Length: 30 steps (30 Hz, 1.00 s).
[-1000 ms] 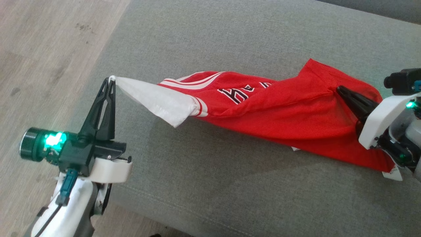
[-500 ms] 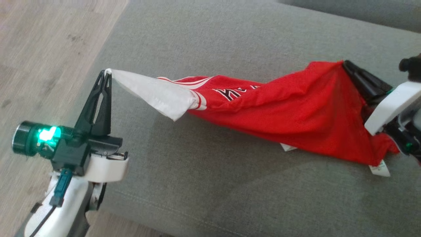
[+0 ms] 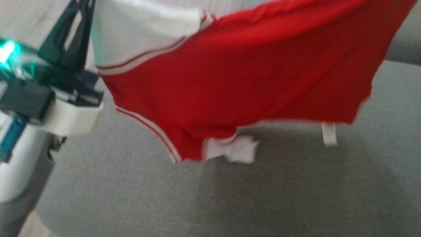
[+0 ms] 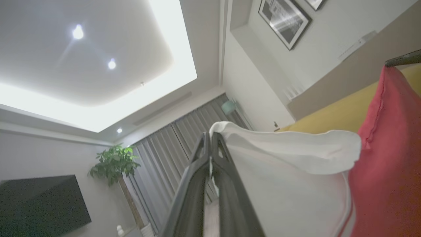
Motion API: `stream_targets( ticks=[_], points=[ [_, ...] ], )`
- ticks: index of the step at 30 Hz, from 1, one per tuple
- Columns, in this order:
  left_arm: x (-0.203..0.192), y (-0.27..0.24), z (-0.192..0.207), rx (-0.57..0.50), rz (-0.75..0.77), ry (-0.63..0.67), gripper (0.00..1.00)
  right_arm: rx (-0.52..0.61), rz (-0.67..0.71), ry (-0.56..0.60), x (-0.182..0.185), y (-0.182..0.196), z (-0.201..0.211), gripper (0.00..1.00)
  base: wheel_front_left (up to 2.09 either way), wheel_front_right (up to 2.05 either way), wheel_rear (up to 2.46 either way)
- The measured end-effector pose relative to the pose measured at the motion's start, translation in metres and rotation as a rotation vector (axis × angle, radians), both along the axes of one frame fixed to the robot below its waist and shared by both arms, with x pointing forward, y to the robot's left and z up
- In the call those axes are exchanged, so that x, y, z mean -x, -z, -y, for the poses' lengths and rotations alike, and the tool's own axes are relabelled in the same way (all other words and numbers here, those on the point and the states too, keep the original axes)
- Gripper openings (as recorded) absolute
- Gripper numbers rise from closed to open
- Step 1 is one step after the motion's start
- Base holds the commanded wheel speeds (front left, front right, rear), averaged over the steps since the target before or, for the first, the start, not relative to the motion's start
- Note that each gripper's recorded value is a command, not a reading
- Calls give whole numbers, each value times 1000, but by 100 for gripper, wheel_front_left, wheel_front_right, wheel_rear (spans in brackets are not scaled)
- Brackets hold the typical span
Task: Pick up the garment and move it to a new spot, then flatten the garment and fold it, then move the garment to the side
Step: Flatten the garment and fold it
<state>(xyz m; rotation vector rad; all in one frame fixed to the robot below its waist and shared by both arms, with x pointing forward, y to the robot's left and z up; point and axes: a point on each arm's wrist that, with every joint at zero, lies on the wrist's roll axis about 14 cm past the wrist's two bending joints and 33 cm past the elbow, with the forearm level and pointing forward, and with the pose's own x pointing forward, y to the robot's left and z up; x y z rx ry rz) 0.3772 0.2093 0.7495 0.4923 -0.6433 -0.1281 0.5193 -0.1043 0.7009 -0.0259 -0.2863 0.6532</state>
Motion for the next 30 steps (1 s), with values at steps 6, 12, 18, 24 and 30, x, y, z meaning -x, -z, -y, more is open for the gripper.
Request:
stream_targets(
  ticks=[6, 12, 18, 24, 30],
  points=[
    [15, -90, 46, -98, 189, 152, 0, 5, 221, 113, 41, -71, 50, 0, 0, 0, 0],
    [9, -145, 79, -121, 256, 261, 0, 59, 292, 211, 59, -94, 83, 0, 0, 0, 0],
    [-35, -139, 91, -125, 155, 270, 0, 127, 216, 256, 33, -81, 84, 0, 0, 0, 0],
    [-104, -110, 97, -131, -2, 244, 0, 180, 130, 281, -18, -59, 74, 0, 0, 0, 0],
    [-171, -99, 99, -130, -34, 229, 0, 188, 183, 339, -76, -62, 82, 0, 0, 0, 0]
  ],
)
